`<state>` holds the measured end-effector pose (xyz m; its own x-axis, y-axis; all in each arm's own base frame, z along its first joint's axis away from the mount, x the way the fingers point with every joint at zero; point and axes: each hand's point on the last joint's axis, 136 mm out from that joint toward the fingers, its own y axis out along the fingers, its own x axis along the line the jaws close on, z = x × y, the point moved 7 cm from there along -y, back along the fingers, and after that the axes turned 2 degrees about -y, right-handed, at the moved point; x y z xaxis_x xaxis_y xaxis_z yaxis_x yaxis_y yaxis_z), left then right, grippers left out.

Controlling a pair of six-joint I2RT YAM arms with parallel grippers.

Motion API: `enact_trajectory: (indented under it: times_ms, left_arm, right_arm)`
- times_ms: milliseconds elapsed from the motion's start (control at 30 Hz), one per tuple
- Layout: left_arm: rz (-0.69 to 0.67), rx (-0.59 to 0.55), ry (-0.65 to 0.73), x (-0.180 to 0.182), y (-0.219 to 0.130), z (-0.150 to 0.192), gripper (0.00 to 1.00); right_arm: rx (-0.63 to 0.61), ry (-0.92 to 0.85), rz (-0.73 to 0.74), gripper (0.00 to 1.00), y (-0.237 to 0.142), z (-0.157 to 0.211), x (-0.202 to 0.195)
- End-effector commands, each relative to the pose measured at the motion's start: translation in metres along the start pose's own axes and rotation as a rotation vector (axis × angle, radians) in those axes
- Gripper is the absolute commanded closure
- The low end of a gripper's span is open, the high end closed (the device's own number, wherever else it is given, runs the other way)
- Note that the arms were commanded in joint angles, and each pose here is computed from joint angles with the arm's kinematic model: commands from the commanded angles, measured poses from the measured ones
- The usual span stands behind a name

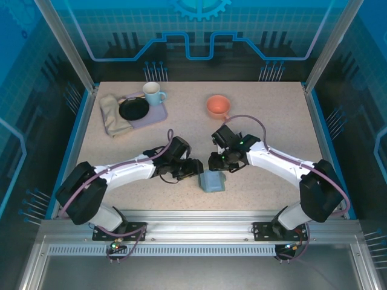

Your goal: Put the credit cards into the card holder

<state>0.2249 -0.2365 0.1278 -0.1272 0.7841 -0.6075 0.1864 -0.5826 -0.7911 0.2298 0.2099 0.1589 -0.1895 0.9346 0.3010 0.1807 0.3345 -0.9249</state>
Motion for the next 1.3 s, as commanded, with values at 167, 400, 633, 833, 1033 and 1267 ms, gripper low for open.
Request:
enact_trajectory:
  times_ms: [167,400,633,833,1033,1267]
  left_arm:
    - [0.007,0.018,0.061,-0.002,-0.006,0.005,0.72]
    - [0.004,0.009,0.086,-0.005,-0.004,0.001,1.00]
    - [0.042,-0.024,0.038,-0.004,-0.003,-0.014,1.00]
    - [0.066,-0.020,0.012,-0.002,-0.001,-0.027,1.00]
    - [0.048,-0.007,0.008,0.001,0.002,-0.028,1.00]
    - [0.045,-0.012,0.007,0.004,-0.001,-0.025,1.00]
  right_arm:
    - [-0.055,-0.006,-0.009,0.64,-0.025,-0.009,-0.012]
    - [-0.131,-0.032,0.184,0.56,-0.061,-0.041,-0.053]
    - [-0.079,-0.088,0.240,0.58,-0.057,-0.072,-0.065]
    - [-0.027,-0.150,0.256,0.61,-0.036,-0.086,-0.056]
    - [0.020,-0.210,0.368,0.62,-0.011,-0.094,-0.051]
    - [0.033,-0.244,0.503,0.59,0.006,-0.099,-0.055]
